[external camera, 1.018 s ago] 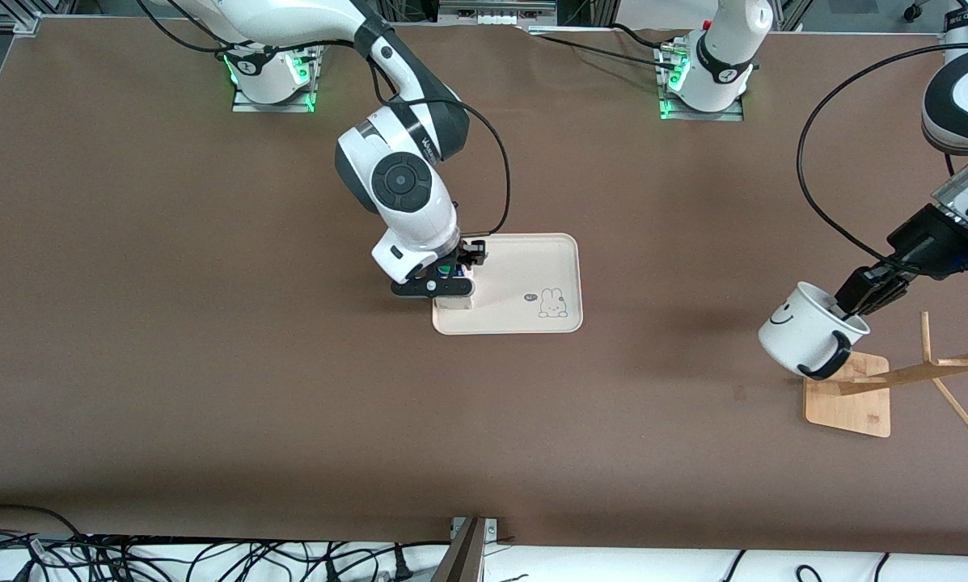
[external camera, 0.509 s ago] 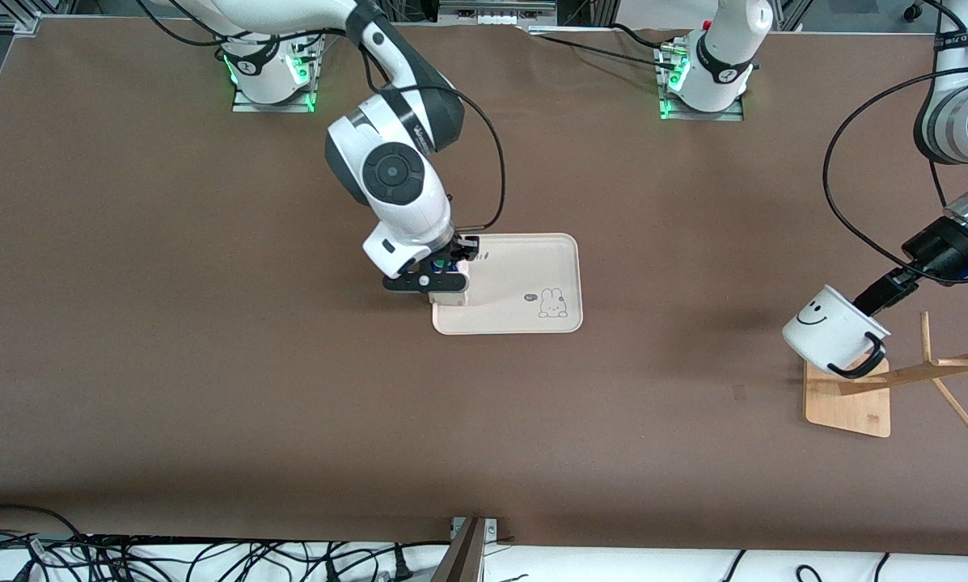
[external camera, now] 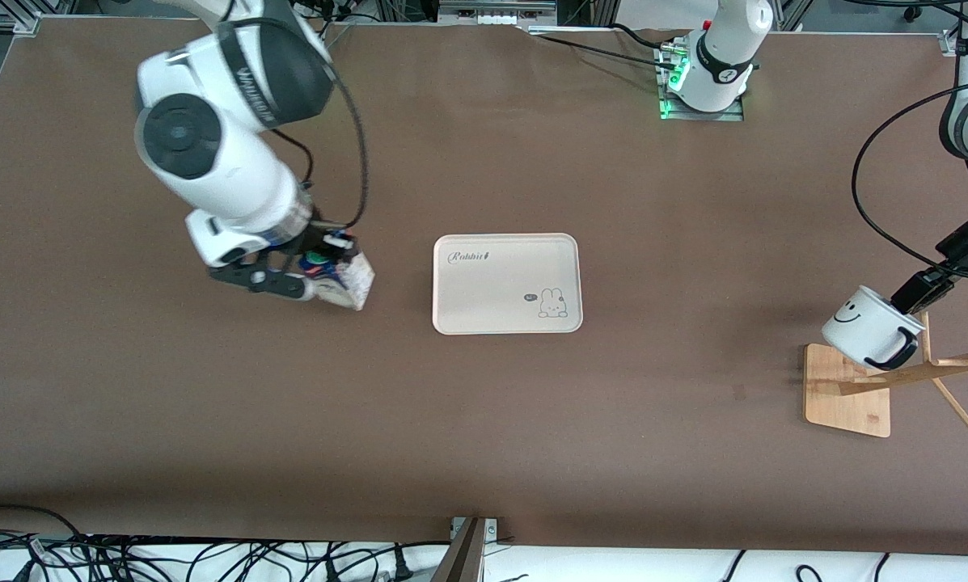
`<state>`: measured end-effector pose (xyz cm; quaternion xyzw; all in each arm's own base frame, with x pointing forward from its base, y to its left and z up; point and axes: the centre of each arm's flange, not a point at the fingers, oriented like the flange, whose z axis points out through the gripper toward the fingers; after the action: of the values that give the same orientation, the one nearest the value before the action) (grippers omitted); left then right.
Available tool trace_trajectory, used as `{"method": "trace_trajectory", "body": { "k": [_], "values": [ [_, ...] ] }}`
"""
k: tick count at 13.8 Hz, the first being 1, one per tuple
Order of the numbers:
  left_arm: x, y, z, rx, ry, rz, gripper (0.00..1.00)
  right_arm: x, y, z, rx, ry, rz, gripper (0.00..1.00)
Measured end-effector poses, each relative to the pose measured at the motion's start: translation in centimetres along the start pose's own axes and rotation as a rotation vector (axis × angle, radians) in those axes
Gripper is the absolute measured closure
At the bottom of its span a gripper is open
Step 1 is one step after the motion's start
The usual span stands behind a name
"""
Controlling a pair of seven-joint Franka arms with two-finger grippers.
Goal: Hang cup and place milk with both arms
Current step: 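Carry the mug to the stand while the right gripper moves the carton, then hang the mug handle on the stand peg while the right gripper releases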
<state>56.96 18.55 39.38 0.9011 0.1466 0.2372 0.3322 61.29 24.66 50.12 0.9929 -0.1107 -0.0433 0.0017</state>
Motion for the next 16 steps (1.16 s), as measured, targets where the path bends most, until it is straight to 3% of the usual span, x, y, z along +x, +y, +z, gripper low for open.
{"method": "trace_trajectory", "body": {
  "k": [5,11,16],
  "values": [
    [-0.1,-1.8,0.0,0.02,-0.002,0.032,0.95,6.0,13.8,1.6,-0.058,-0.046,-0.182,0.64],
    [0.8,-1.8,-1.3,0.0,0.004,-0.035,0.95,7.4,21.2,12.9,0.037,-0.072,-0.242,0.64],
    [0.9,-2.9,-2.6,-0.045,-0.012,-0.093,0.95,6.0,22.5,16.5,0.067,-0.115,-0.321,0.63]
  ]
}}
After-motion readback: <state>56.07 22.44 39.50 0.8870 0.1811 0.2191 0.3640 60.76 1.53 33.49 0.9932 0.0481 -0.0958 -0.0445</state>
